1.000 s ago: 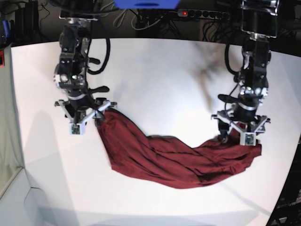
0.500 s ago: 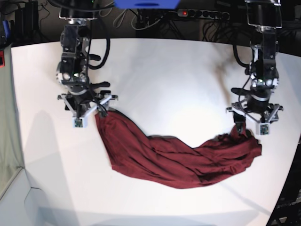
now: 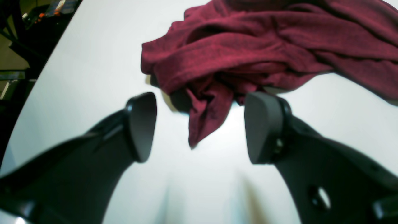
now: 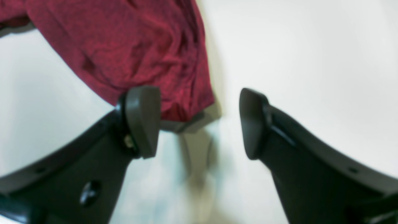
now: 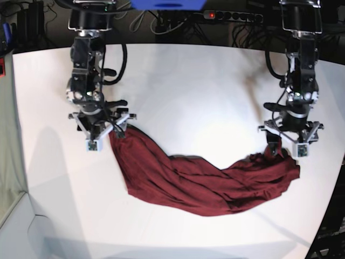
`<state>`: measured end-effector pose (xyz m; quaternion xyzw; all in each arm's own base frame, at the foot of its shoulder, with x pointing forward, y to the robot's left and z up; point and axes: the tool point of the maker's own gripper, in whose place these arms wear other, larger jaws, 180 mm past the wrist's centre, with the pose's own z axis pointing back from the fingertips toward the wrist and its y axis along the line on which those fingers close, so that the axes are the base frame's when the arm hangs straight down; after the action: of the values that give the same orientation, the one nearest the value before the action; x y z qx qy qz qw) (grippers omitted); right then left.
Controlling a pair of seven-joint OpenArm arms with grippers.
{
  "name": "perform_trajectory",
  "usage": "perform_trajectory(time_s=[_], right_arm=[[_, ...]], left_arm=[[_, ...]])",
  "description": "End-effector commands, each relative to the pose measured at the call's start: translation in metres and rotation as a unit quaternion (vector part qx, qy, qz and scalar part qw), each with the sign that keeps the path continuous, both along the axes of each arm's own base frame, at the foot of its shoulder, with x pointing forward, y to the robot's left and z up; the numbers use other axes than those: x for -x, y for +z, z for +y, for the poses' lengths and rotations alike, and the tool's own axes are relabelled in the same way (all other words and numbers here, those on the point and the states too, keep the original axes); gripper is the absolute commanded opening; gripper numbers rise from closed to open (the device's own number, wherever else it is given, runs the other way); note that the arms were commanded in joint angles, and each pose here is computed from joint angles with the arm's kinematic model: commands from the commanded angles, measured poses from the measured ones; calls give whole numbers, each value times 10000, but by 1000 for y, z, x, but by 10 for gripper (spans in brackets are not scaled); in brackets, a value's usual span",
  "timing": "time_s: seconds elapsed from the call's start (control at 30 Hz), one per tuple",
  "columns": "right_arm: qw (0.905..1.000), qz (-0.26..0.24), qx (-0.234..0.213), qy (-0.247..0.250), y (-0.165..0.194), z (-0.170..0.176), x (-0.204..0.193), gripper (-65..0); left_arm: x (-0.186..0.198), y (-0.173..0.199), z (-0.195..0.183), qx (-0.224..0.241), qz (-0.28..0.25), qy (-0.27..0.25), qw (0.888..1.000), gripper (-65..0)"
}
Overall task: Layout the t-shirt on the table in an organized manner, then fold the t-shirt properly
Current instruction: 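Grasp opposite ends of the stretched shirt with both grippers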
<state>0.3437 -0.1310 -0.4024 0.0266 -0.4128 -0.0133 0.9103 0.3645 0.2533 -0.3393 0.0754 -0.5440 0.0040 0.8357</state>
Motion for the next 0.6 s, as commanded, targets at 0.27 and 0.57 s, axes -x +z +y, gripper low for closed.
perform_trajectory(time_s=[0.27,0.57], right_arm=[[9998,-202,-38,-10,8,-1,-14,-280],[9997,-239,70,-20,11,-10,-14,-281]], left_arm=[[-6,-15,24,-89,152,227,9996,-223],[-7,-20,55,-39,223,651,9976,-223]])
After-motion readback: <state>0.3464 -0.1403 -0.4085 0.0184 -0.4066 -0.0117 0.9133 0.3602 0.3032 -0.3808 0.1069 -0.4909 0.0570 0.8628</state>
